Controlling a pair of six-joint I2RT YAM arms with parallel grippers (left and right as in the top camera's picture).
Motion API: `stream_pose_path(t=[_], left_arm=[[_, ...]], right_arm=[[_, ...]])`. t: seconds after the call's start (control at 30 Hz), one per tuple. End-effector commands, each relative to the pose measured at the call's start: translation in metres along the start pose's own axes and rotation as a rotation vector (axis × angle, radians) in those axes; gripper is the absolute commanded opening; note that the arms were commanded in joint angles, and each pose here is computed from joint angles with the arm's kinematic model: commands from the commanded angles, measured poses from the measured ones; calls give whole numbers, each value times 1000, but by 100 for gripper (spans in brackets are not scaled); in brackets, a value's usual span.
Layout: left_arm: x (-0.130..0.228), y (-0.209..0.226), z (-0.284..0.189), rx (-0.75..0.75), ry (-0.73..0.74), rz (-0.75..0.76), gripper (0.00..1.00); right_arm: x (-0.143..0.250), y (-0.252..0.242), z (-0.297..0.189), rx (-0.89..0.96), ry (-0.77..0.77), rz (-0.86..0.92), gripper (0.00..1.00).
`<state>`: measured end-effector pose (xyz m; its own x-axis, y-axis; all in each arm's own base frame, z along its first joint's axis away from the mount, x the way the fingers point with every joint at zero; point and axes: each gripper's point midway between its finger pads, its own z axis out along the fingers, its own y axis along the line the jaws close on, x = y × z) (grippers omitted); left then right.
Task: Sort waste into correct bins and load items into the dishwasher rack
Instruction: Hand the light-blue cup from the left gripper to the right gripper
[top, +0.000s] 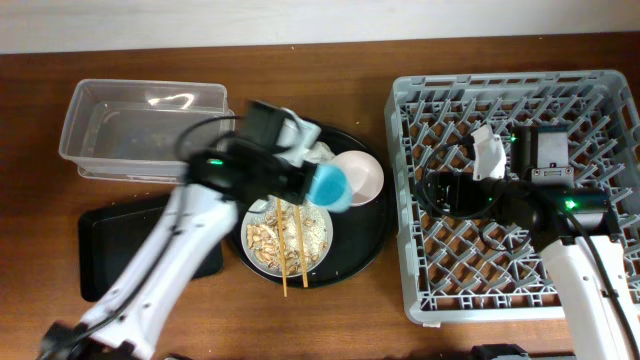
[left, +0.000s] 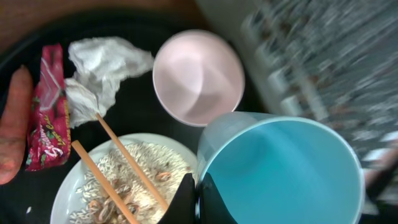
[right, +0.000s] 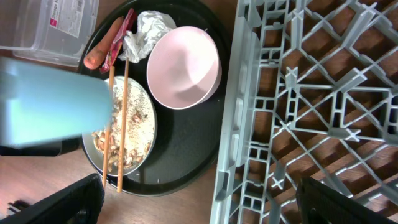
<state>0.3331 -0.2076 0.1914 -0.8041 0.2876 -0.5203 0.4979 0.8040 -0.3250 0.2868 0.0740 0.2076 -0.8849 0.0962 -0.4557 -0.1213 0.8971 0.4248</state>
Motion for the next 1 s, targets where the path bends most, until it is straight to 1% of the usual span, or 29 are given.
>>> stream_pose_path(t=[0.0,0.07,0.17,0.2,0.27,0.37,0.47,0.5,0.53,0.67,0.8,0.83,0.9,0.97], left_arm=[[-17,-30,-43,406,-72,-101,1],[-22,-36,-60,530,-98,-125,1],[-29,-41,-86,694,-146,-142,1],[-31,-47,-99,781,-162,-141,1],[-33,-59,-113,888,-176,-115,1],[-34,-68,-125,975,-186,-89,1],[-33,-70,-128,995,-185,-87,1],[-33,-70,-128,996,-185,-87,1],[-33,-70,-129,999,-185,-86,1],[-33,-71,-129,1002,-185,-86,1],[-33,-71,-129,1002,-185,-86,1],[-33,-71,-129,1002,-185,-86,0],[-33,-71,-129,1003,-185,-86,1],[-33,-72,-130,1010,-185,-85,1]], right_arm=[[-13,8,-7,-32,-47,-15,98],[-18,20,-9,-98,-66,-49,98],[-30,52,-16,-283,-118,-116,98],[-35,79,-26,-434,-151,-187,99],[-39,111,-44,-623,-183,-270,96],[-39,133,-56,-735,-210,-356,93],[-34,155,-67,-842,-215,-439,92],[-29,166,-72,-894,-213,-483,86],[-26,173,-73,-919,-211,-510,85],[-12,194,-73,-971,-180,-568,84],[-2,207,-73,-1006,-153,-599,81],[1,212,-74,-1019,-152,-618,77],[1,216,-74,-1016,-165,-638,73],[-2,216,-73,-1006,-182,-648,72]])
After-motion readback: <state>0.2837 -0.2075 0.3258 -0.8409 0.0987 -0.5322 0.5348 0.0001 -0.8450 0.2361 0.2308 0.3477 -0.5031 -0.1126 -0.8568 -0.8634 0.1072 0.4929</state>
